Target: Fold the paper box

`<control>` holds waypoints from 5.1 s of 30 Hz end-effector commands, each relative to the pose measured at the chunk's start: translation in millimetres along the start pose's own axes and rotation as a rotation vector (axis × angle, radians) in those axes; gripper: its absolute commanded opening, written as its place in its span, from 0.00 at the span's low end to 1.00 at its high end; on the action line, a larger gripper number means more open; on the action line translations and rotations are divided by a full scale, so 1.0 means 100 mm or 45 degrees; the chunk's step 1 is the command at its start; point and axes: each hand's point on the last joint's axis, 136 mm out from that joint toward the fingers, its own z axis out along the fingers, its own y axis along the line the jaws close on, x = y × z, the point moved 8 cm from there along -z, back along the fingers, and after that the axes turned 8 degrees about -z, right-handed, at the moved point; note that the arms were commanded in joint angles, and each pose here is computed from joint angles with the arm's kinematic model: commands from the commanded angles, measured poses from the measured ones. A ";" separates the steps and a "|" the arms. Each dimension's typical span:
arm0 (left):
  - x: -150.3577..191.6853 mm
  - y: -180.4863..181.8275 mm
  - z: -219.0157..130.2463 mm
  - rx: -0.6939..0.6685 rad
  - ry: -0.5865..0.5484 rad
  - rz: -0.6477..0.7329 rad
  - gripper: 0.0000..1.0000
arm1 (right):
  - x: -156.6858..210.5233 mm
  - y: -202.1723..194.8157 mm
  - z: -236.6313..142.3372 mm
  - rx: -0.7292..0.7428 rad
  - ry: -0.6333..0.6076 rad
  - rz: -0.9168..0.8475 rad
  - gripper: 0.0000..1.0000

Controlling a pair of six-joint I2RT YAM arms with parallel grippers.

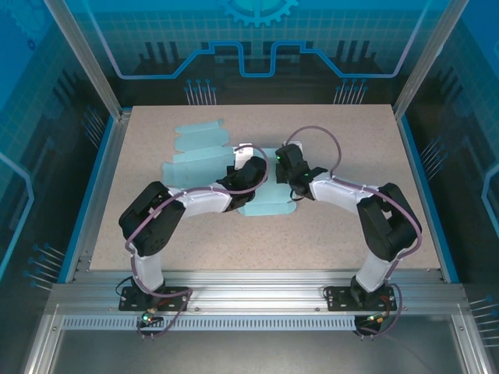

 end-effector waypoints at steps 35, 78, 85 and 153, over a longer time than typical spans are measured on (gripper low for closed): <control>-0.18 0.05 -0.13 -0.012 0.048 -0.249 0.12 | 0.05 -0.19 -0.06 0.299 0.126 0.083 0.37; 0.14 -0.30 -0.02 0.495 1.248 1.219 0.00 | -0.09 -1.10 -1.05 -0.403 0.246 0.357 1.00; 0.28 -0.40 0.26 0.379 1.223 1.384 0.01 | -0.01 -1.15 -1.00 -0.384 0.265 0.390 1.00; -0.93 -0.29 -0.76 0.159 0.607 0.496 0.94 | 0.07 -1.35 -1.06 -0.324 0.176 0.433 1.00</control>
